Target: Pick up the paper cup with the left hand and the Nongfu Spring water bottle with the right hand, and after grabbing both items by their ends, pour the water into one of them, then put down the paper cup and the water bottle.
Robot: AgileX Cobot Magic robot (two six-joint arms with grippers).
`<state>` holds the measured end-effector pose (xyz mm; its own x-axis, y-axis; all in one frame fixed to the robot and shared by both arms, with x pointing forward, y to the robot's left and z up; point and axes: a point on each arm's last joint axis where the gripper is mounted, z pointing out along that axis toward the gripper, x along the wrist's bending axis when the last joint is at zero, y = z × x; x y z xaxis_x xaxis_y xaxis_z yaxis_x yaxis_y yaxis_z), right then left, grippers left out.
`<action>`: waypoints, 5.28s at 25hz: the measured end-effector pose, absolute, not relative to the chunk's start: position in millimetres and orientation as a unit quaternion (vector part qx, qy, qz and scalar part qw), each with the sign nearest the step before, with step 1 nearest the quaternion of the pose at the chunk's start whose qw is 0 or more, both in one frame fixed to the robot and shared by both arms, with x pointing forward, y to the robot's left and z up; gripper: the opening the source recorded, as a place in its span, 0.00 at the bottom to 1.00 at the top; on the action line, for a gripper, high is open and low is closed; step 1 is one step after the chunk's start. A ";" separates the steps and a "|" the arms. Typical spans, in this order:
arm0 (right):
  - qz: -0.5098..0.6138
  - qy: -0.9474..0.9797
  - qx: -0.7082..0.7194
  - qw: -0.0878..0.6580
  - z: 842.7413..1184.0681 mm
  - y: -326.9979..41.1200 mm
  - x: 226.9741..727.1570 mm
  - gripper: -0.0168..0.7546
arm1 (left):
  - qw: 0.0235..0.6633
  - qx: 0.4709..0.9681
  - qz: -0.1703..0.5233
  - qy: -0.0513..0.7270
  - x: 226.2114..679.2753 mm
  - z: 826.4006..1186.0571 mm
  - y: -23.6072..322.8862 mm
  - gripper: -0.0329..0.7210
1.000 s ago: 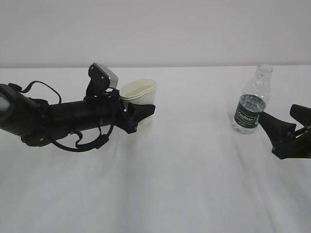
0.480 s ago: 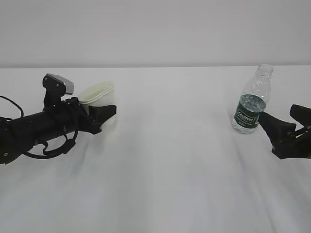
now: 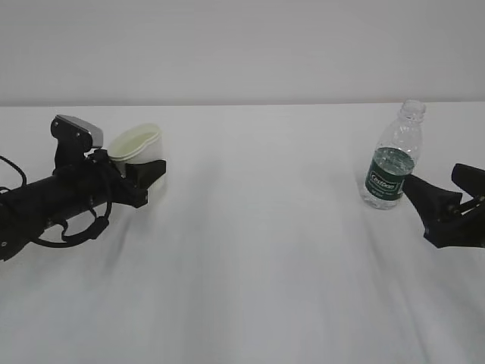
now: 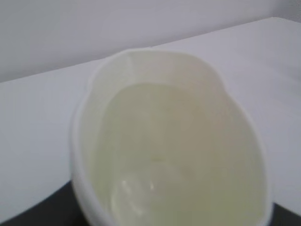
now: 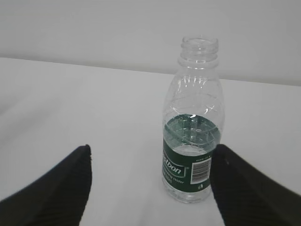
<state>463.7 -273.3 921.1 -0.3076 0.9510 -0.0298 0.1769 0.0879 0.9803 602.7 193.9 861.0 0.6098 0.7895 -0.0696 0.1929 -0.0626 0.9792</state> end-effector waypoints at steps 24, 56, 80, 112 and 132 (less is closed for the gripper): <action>0.507 0.631 0.446 0.381 921.1 -273.0 463.6 0.78 | 0.555 0.663 0.296 0.406 599.6 840.6 206.8 0.54; 0.514 0.631 0.448 0.371 921.0 -271.6 463.1 0.78 | 0.532 0.659 0.319 0.426 601.7 827.1 213.3 0.54; 0.515 0.629 0.450 0.369 921.0 -271.5 463.0 0.78 | 0.532 0.649 0.327 0.435 603.9 827.8 215.2 0.94; 0.524 0.624 0.457 0.357 921.4 -270.5 462.6 0.78 | 0.501 0.654 0.311 0.473 554.4 839.9 227.8 0.94; 0.584 0.569 0.396 0.422 984.9 -270.0 442.2 0.78 | 0.532 0.617 0.324 0.480 510.9 895.9 237.2 0.89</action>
<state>442.2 -270.0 984.9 -0.3298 0.9439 -0.0169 -0.0430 0.0029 0.9991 510.9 237.2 895.9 0.3289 0.9379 -0.1103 0.2474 0.0272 0.9685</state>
